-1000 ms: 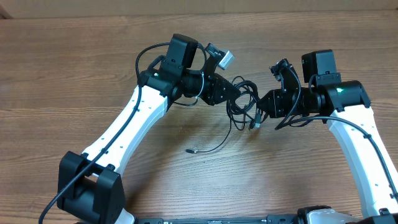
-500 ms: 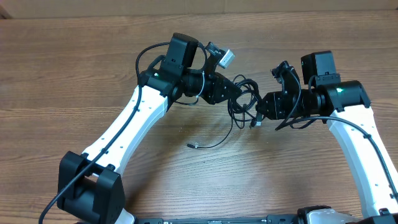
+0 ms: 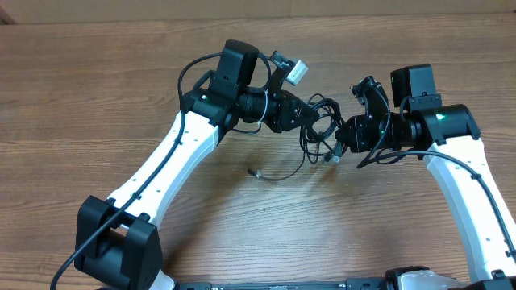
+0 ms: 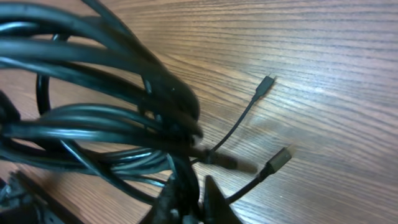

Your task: Untangle cables

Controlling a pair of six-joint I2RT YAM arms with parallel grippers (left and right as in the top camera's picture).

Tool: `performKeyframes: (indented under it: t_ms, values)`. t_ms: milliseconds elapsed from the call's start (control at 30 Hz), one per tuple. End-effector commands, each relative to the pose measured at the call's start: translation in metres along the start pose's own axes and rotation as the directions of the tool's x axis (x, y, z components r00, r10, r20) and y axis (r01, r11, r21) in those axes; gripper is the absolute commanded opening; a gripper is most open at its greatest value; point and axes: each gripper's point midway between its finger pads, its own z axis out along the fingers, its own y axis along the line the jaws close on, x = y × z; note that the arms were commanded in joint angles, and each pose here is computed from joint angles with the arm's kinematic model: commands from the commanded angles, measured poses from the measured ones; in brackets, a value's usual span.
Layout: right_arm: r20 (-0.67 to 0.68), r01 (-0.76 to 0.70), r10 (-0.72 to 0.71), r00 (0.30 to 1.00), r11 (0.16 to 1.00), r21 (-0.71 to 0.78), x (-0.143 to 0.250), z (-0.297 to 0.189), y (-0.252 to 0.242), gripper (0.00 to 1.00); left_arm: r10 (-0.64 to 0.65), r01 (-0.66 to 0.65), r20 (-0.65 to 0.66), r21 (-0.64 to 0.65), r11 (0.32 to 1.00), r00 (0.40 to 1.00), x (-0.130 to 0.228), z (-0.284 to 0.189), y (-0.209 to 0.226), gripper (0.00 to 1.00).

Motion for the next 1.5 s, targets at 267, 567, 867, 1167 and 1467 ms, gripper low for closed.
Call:
performKeyframes:
  t_ms: [267, 567, 867, 1167, 1467]
  values:
    - [-0.057, -0.051, 0.062, 0.996, 0.982, 0.182, 0.017, -0.004, -0.031, 0.04, -0.033, 0.043, 0.043, -0.281, 0.959, 0.999, -0.006, -0.015, 0.033, 0.04]
    - [0.148, -0.391, 0.381, 0.913, 0.707, 0.59, 0.03, -0.037, -0.102, 0.04, -0.053, 0.064, 0.04, -0.349, 0.935, 0.998, -0.001, -0.019, 0.045, 0.04]
    - [0.211, -0.501, 0.473, 0.855, 0.651, 0.57, 0.033, -0.037, -0.102, 0.04, -0.058, 0.065, 0.03, -0.375, 0.925, 0.998, 0.003, -0.02, 0.05, 0.04]
    - [0.108, -0.466, 0.476, 0.873, 0.746, 0.476, 0.036, -0.023, -0.08, 0.04, -0.081, 0.08, 0.02, -0.494, 0.866, 0.997, 0.011, -0.031, 0.07, 0.04]
    - [0.103, -0.464, 0.477, 0.873, 0.746, 0.478, 0.037, -0.023, -0.08, 0.31, -0.088, 0.039, -0.035, -0.693, 0.72, 0.996, 0.029, -0.057, 0.104, 0.1]
